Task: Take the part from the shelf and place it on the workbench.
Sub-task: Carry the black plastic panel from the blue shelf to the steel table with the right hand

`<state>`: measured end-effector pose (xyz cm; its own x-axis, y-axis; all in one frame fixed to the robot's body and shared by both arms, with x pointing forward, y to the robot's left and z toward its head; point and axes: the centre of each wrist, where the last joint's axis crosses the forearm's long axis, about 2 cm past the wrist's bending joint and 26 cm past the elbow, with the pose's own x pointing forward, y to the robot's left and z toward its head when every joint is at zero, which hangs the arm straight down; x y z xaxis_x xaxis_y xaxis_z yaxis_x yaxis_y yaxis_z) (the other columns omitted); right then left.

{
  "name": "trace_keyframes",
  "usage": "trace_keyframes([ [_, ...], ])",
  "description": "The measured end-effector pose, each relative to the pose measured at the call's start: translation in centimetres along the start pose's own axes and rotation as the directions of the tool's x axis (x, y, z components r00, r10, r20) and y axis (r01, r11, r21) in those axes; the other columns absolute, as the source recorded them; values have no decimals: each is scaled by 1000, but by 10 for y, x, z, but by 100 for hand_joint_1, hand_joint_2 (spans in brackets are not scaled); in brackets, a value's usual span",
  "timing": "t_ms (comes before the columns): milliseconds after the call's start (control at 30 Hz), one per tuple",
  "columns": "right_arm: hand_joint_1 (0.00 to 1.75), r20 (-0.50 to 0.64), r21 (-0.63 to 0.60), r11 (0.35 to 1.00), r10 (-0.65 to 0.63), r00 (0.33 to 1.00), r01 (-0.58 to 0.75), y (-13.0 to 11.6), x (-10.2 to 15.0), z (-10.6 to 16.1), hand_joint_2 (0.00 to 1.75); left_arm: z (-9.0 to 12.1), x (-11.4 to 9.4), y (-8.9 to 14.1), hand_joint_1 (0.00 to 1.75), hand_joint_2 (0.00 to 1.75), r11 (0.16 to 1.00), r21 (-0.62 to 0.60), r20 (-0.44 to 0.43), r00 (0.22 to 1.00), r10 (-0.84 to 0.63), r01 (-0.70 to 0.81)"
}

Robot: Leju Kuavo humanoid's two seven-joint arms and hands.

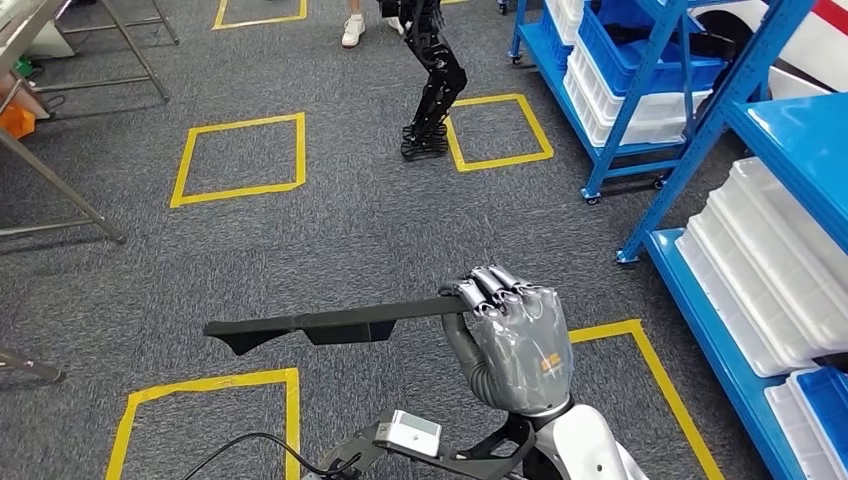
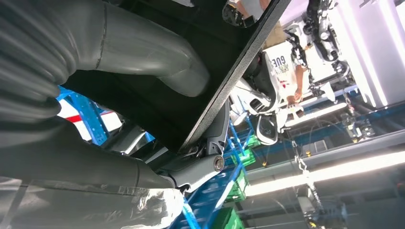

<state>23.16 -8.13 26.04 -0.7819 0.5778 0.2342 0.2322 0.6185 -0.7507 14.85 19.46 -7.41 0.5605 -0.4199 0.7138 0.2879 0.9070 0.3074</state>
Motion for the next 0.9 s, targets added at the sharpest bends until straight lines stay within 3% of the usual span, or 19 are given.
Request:
trace_keyframes([
  [900,175,-2,11,1000,5,1000,-5,0,1,-1,175,0,0,0,0,175,1000,-7,-3,1000,-6,6],
])
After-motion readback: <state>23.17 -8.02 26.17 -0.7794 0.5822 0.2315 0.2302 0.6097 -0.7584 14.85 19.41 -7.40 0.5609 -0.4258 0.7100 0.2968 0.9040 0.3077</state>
